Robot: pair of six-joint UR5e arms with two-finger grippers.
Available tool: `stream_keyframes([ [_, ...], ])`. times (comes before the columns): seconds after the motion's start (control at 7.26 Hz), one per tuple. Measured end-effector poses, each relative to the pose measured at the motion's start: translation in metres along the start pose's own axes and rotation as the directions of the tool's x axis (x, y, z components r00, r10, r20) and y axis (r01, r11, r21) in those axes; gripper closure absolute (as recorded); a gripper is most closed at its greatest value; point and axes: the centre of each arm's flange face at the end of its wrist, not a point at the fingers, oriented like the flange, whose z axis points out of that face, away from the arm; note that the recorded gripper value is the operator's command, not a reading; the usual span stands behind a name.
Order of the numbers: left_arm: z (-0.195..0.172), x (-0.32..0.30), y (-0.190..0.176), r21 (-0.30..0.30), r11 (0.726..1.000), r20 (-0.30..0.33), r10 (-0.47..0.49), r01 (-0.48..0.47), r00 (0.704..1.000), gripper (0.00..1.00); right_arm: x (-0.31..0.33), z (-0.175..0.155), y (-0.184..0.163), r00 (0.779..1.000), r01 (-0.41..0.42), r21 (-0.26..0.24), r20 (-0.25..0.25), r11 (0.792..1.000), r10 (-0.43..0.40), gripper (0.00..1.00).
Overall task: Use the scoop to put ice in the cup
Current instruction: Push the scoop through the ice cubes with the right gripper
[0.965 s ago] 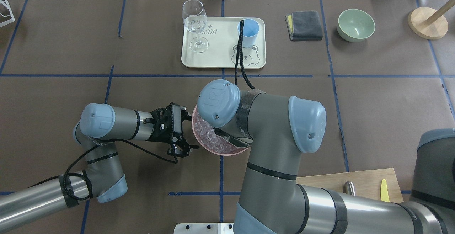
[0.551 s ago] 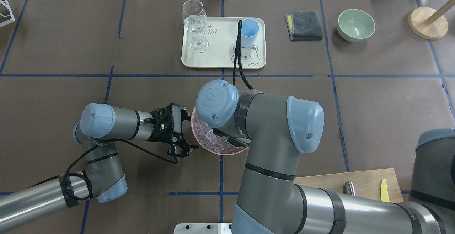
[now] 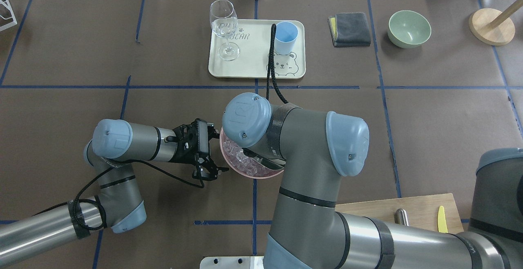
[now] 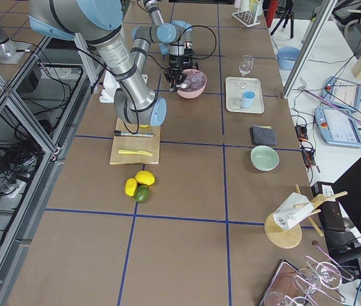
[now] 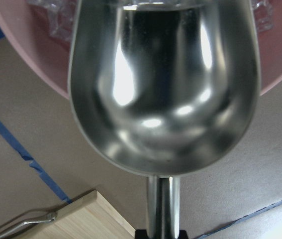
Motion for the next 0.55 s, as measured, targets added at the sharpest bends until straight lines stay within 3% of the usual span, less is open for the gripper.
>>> stream_keyframes([
  [0.55,0.0007,0.0004,0.0012,-0.002,1.0,-0.001,-0.001,0.001,1.0,0.0,-0.0022,-0.0005,-0.0031,1.0,-0.005,0.051,0.007,0.999,0.004,1.0],
])
